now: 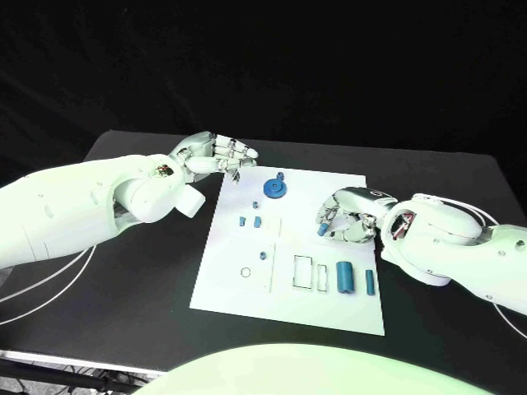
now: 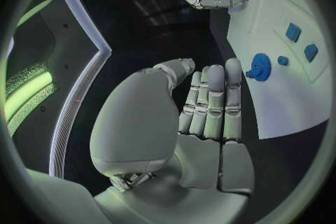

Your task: Assemble the parts on the task board

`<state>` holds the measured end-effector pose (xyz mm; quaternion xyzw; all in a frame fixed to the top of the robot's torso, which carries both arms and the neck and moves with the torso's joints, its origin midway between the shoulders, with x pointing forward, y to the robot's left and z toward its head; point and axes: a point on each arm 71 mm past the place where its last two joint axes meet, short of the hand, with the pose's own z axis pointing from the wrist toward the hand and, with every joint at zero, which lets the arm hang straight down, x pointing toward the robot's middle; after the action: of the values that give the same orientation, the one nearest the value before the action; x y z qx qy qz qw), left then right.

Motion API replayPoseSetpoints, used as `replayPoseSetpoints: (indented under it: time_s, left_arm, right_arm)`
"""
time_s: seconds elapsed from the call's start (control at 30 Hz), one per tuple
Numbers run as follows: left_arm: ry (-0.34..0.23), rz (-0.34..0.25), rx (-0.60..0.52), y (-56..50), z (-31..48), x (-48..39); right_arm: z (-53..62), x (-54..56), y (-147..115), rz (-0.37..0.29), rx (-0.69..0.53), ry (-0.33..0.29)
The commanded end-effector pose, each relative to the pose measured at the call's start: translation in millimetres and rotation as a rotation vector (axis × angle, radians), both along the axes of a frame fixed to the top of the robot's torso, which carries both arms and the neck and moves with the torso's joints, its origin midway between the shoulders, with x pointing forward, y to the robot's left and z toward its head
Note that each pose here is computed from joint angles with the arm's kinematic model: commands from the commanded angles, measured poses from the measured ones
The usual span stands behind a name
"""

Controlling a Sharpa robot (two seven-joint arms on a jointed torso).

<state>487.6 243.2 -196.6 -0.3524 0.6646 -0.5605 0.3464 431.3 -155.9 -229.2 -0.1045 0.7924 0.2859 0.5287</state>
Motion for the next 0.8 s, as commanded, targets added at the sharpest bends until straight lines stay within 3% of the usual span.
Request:
replayPoseSetpoints:
  time_s: [0.03,0.8]
  left_arm:
    - [0.0,-0.019,-0.006,-2.7,0.8,-0.8]
    - [0.004,-0.021,-0.004,-2.1,0.5,-1.1]
  right_arm:
    - [-0.6,-0.4,2.1,0.004,0.022,-0.009]
    - [-10.4,-0.2,8.4,0.004,-0.014,-0.01]
